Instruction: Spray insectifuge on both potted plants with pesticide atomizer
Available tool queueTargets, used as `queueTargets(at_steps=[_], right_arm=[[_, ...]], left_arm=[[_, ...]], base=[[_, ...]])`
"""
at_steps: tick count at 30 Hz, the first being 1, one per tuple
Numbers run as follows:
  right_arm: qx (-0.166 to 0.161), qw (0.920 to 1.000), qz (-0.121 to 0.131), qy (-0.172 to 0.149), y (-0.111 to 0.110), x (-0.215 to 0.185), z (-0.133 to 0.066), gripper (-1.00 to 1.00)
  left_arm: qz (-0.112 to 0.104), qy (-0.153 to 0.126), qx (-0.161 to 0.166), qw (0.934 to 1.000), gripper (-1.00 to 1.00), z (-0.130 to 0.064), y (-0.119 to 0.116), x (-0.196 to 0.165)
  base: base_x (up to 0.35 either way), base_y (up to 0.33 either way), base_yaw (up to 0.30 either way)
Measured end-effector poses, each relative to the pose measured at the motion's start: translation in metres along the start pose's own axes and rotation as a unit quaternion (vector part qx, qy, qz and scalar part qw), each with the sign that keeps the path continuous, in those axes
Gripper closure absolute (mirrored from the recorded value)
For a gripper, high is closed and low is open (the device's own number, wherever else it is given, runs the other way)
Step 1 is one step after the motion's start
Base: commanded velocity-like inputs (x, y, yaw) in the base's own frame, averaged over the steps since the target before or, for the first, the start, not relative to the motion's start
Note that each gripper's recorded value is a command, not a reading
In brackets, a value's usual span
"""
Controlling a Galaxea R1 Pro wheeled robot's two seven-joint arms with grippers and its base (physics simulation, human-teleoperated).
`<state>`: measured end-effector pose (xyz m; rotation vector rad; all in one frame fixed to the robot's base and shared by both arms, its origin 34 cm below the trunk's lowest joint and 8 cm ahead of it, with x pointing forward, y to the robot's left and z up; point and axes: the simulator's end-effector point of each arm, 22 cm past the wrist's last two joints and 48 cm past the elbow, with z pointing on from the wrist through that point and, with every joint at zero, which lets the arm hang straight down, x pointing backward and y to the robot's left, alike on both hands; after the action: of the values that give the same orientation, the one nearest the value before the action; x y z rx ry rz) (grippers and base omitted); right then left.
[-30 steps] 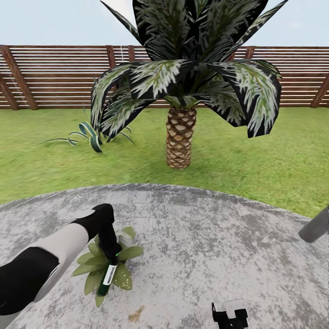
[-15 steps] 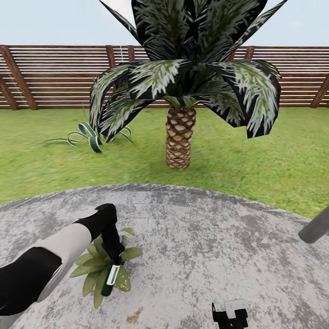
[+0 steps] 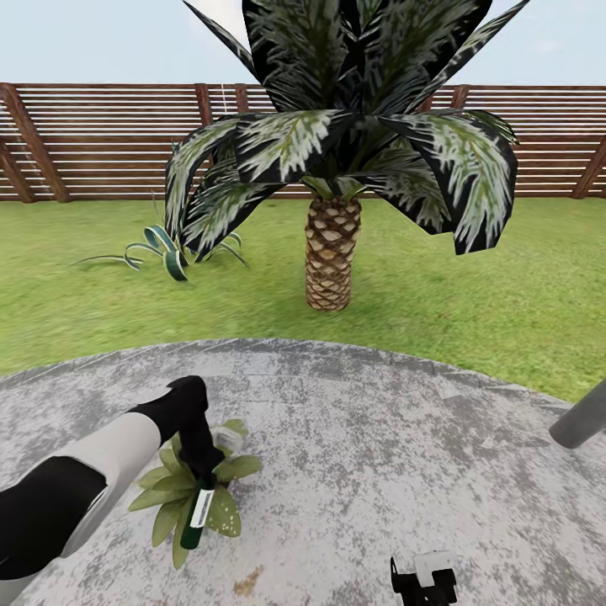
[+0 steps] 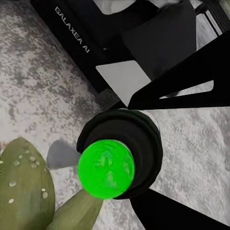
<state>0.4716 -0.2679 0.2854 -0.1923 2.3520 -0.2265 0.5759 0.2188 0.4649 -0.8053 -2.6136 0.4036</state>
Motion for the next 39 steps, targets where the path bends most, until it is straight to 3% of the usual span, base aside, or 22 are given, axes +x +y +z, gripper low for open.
queueTargets(at_steps=[5, 11, 23, 29, 35, 39], right_arm=[[0.0, 1.0, 0.001, 0.0, 0.0, 0.0, 0.0, -1.0], [-0.001, 1.0, 0.002, 0.0, 0.002, -0.001, 0.0, -1.0], [-0.001, 1.0, 0.002, 0.0, 0.002, 0.0, 0.0, -1.0], [-0.001, 1.0, 0.002, 0.0, 0.002, 0.0, 0.0, -1.0], [-0.001, 1.0, 0.0, 0.0, 0.001, 0.0, 0.0, -1.0], [-0.001, 1.0, 0.0, 0.0, 0.001, 0.0, 0.0, -1.0]], left_arm=[[0.001, -0.006, 0.006, 1.0, 1.0, -0.001, -0.004, -0.004], [-0.002, -0.015, -0.011, 0.9998, 1.0, -0.002, 0.003, -0.009], [-0.002, -0.014, -0.013, 0.9998, 1.0, -0.002, 0.004, -0.008], [-0.007, 0.002, -0.014, 0.9999, 1.0, 0.021, 0.007, 0.007], [-0.004, 0.002, -0.014, 0.9999, 1.0, 0.022, 0.004, 0.005], [-0.004, 0.002, -0.037, 0.9993, 1.0, 0.022, 0.014, 0.006]], base=[[-0.23, 0.0, 0.046], [-0.317, 0.025, 0.263], [-0.021, 0.004, 0.099], [-0.045, 0.0, 0.0], [-0.228, 0.148, 0.0], [-0.024, 0.29, 0.0]])
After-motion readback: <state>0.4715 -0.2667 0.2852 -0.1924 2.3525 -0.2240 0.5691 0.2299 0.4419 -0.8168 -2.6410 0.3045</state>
